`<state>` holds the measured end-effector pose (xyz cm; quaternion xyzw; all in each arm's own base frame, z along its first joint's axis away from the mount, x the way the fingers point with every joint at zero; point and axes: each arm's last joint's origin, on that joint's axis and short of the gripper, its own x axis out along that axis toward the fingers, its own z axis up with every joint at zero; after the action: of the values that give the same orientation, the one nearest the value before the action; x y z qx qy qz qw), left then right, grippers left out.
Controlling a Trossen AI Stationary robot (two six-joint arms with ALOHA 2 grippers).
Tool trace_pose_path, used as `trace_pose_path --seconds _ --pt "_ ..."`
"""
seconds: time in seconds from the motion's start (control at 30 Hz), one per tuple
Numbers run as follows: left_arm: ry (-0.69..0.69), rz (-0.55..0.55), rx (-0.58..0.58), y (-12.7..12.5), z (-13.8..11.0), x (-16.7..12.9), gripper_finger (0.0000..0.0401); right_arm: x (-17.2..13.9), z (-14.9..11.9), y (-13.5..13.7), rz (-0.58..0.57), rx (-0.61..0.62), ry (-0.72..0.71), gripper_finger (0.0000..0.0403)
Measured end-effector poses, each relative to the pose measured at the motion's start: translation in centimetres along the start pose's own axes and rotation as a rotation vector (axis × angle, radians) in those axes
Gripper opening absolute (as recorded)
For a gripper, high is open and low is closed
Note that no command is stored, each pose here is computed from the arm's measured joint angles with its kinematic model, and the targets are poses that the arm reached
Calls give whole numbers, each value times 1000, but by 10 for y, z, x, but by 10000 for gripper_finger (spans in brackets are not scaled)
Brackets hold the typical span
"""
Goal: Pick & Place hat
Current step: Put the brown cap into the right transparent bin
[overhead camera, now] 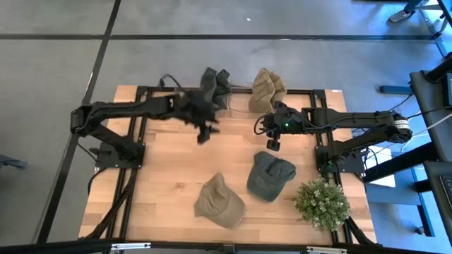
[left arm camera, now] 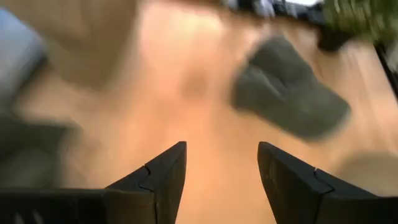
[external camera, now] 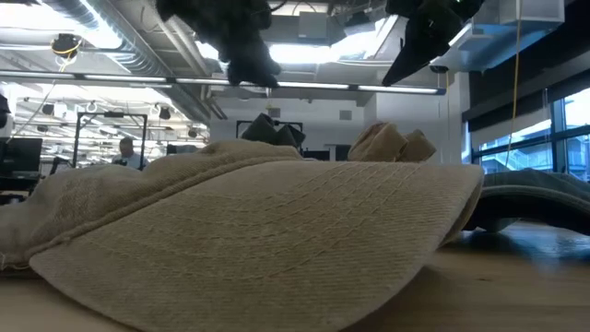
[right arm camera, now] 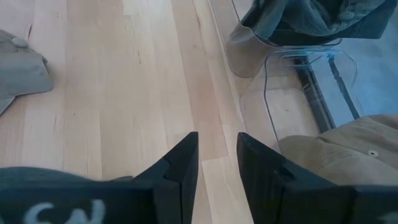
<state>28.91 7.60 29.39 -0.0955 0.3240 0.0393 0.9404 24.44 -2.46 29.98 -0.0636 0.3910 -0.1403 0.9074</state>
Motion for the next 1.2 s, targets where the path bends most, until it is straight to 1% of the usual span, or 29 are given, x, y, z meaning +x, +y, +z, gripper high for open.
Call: trace_pose_path --seconds 0.07,0.17,0.27,0.3,0.37,0.43,0.5,0.6,0.67,0.83,0.9,1.0,1.1,1.2 --pt "78 -17 -32 -21 -8 3 192 0 0 0 0 -1 0 111" --pt "196 5 -84 -51 -22 6 192 0 0 0 0 -2 0 111" --pt "289 91 -143 -75 -38 10 192 0 0 0 0 1 -1 111" --pt "311 124 -163 -82 -43 11 192 0 0 0 0 2 -1 111" --pt "330 157 -200 -96 -50 16 192 0 0 0 0 3 -2 111" --pt "364 165 -235 -107 -60 22 192 0 0 0 0 7 -5 111" --pt "373 161 -273 -117 -68 29 192 0 1 0 1 37 -7 111" --pt "422 186 -335 -124 -92 42 192 0 1 0 1 82 -7 111" --pt "441 176 -369 -128 -104 50 192 0 1 0 3 84 -8 111" --pt "408 85 -435 -147 -121 59 192 0 1 1 28 111 -10 111" --pt "371 40 -487 -156 -125 59 192 0 1 1 28 132 -5 111" --pt "374 62 -570 -166 -137 56 192 0 0 1 29 141 -5 111" --pt "317 98 -647 -178 -145 52 192 0 0 1 29 166 -4 111" --pt "260 108 -661 -188 -155 48 192 0 0 1 30 171 -4 111"
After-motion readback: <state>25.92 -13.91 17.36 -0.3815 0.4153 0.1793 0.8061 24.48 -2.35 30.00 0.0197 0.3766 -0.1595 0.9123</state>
